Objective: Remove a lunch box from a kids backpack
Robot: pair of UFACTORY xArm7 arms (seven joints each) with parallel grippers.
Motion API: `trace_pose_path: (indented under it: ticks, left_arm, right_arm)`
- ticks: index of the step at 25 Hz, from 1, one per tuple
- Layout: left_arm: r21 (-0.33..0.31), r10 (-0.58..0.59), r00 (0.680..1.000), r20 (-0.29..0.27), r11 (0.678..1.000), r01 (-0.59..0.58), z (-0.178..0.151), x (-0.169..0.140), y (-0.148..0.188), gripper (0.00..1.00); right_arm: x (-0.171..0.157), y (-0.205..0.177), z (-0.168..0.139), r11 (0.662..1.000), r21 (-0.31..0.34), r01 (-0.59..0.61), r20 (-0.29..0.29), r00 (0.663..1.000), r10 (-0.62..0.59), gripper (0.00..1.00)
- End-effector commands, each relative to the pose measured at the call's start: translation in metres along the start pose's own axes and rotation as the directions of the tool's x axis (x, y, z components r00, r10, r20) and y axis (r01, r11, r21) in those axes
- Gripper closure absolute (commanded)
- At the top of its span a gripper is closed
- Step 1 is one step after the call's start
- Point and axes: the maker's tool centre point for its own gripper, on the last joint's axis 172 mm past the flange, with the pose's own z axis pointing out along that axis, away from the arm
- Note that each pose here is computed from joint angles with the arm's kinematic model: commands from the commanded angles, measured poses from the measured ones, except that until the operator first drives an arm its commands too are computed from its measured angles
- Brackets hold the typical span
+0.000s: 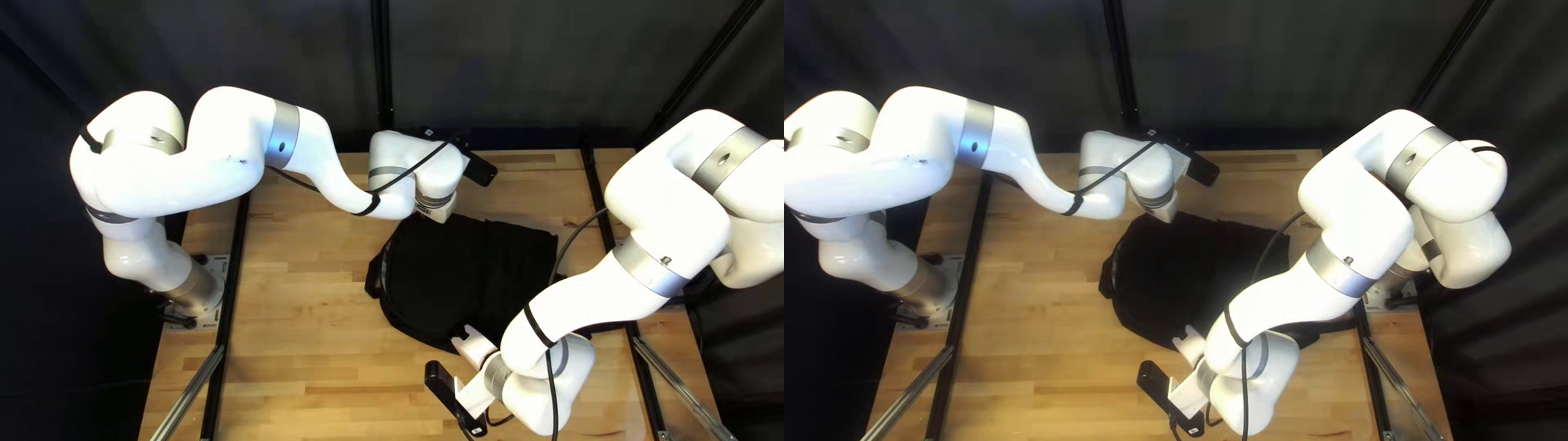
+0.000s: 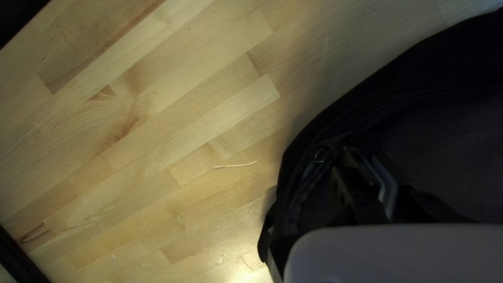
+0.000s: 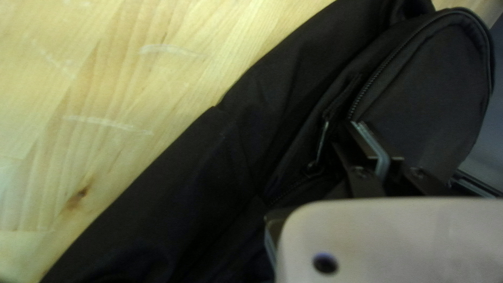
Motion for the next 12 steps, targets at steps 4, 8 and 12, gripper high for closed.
trace_pose_path:
  ticks: [4, 8, 12]
  left_arm:
    - [-0.017, 0.022, 1.000, 0.000, 1.000, -0.022, 0.000, 0.003, 0.013, 1.00]
    - [-0.032, 0.033, 0.999, -0.005, 0.999, -0.033, 0.000, 0.003, 0.019, 1.00]
    - [-0.039, 0.040, 0.999, -0.008, 0.998, -0.040, -0.001, 0.002, 0.017, 0.32]
  right_arm:
    - [0.001, 0.000, 0.001, 1.000, 0.002, 0.001, -0.001, 1.000, -0.001, 1.00]
    - [0.000, 0.002, 0.000, 1.000, 0.002, 0.001, 0.000, 1.000, -0.001, 1.00]
    - [0.000, 0.003, -0.001, 1.000, 0.002, 0.001, 0.001, 1.000, -0.001, 1.00]
